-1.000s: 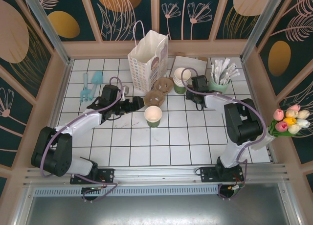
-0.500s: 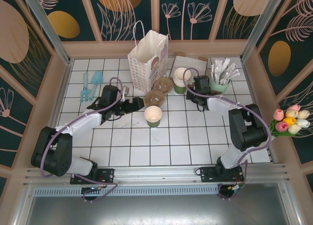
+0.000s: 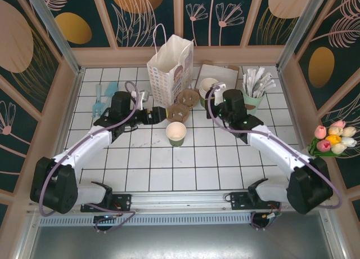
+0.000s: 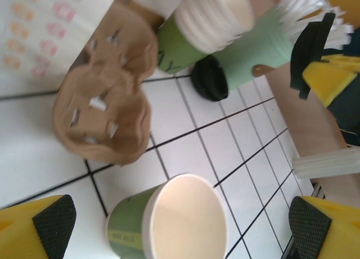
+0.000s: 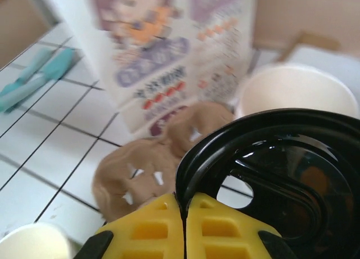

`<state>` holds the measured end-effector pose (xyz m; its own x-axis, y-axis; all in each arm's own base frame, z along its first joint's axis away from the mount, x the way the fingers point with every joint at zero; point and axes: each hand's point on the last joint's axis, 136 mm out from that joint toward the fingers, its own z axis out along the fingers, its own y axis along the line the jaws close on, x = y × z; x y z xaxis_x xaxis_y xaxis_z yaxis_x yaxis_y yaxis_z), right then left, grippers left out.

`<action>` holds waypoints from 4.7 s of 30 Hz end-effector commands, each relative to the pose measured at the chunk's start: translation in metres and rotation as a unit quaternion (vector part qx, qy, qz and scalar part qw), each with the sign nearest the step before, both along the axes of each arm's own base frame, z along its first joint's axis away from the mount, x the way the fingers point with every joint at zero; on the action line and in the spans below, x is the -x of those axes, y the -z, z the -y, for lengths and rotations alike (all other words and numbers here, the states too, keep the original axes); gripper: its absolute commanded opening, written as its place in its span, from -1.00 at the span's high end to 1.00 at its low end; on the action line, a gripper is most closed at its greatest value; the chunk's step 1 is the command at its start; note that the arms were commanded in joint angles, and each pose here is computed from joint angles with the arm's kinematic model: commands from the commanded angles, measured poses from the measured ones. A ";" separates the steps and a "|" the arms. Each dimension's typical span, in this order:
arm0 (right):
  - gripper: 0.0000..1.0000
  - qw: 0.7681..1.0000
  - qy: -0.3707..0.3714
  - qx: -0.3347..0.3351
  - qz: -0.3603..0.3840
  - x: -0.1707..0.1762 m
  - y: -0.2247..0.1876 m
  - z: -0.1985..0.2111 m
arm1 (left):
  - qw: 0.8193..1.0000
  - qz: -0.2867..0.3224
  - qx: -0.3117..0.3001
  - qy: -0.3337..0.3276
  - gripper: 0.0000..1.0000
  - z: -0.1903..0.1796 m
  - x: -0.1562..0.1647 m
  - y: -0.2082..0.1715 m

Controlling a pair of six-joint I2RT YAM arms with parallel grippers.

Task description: Pack the takeout coffee

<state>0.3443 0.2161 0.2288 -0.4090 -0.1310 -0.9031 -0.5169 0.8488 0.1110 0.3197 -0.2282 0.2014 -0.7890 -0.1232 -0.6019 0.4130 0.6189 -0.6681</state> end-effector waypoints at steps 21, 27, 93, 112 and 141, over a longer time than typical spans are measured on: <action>0.89 0.904 -0.254 0.243 0.244 0.037 -0.043 -0.116 | 0.965 0.224 -0.023 0.135 -0.89 0.025 -0.004 -0.110; 0.89 0.904 -0.264 0.231 0.245 0.036 -0.047 -0.130 | 0.967 0.233 -0.043 0.092 -0.82 0.021 -0.027 -0.113; 0.08 0.935 -0.309 0.093 0.148 0.053 -0.082 -0.171 | 0.970 0.238 -0.051 0.024 1.00 0.004 -0.056 -0.089; -0.87 0.962 -0.269 -0.032 -0.036 0.006 -0.112 -0.111 | 0.963 0.260 -0.045 0.061 1.00 0.012 -0.049 -0.106; 0.62 0.934 -0.337 -0.060 -0.104 0.008 -0.085 -0.137 | 0.961 0.264 -0.028 0.077 0.85 0.015 -0.040 -0.114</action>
<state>0.3390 0.3520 0.2963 -0.4803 -0.3316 -0.8120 -0.8628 0.3453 0.3693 0.3657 -0.2411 0.2934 -0.4283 0.0223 -0.9033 0.7399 0.5825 -0.3365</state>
